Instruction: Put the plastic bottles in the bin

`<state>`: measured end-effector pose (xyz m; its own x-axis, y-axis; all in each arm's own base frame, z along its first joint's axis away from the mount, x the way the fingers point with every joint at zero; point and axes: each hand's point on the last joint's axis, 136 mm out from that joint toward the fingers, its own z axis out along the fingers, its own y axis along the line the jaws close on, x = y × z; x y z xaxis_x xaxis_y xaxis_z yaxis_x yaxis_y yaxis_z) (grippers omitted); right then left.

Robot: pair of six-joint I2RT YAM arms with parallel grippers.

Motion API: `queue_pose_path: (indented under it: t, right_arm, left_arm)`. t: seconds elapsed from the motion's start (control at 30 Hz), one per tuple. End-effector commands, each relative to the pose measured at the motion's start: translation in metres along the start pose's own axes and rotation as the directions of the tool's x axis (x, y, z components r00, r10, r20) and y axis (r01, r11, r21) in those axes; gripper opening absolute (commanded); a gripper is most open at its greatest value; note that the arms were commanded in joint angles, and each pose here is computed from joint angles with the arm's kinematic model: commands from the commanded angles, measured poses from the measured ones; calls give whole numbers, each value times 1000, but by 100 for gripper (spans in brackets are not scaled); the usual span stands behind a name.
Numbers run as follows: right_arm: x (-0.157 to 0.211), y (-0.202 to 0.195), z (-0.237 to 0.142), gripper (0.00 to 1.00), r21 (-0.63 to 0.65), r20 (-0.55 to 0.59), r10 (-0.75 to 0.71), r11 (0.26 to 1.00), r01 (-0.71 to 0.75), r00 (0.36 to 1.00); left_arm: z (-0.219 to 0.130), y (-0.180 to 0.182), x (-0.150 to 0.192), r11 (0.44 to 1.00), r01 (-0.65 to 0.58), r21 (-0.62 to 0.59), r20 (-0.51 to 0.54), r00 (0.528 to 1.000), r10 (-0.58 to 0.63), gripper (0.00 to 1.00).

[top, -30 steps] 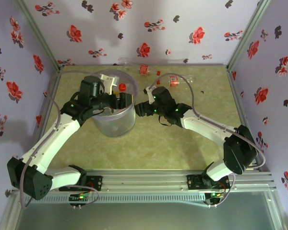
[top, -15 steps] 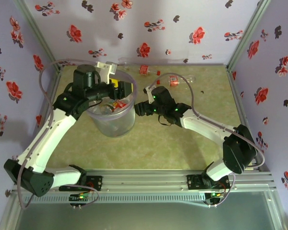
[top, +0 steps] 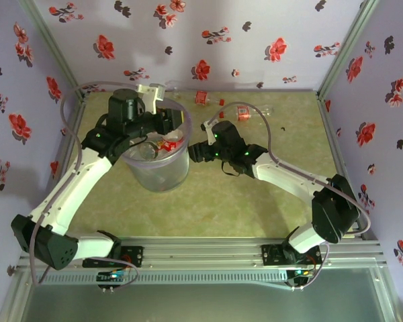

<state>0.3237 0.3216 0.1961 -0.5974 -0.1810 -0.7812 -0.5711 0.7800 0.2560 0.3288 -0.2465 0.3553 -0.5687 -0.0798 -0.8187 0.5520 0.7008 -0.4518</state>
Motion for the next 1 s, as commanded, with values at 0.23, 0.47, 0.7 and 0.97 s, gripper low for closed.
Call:
queue_pose_path:
  t: [0.23,0.47,0.7,0.97]
  right_arm:
    - [0,-1,7,80,23,-10,-19,1000,19,1000]
    - [1,-1,9,80,20,-13,-15,1000,15,1000]
    - [0,0,10,80,13,-10,-14,1000,14,1000]
    - [-24,5,-12,82,10,51,-49,999,48,998]
  left_arm:
    - [5,19,40,996,75,-42,-54,996,-78,15]
    - [8,32,74,989,132,-70,-103,985,-139,7]
    - [7,49,102,979,161,-129,-134,975,-178,4]
    - [-4,31,64,991,89,-104,-92,991,-99,32]
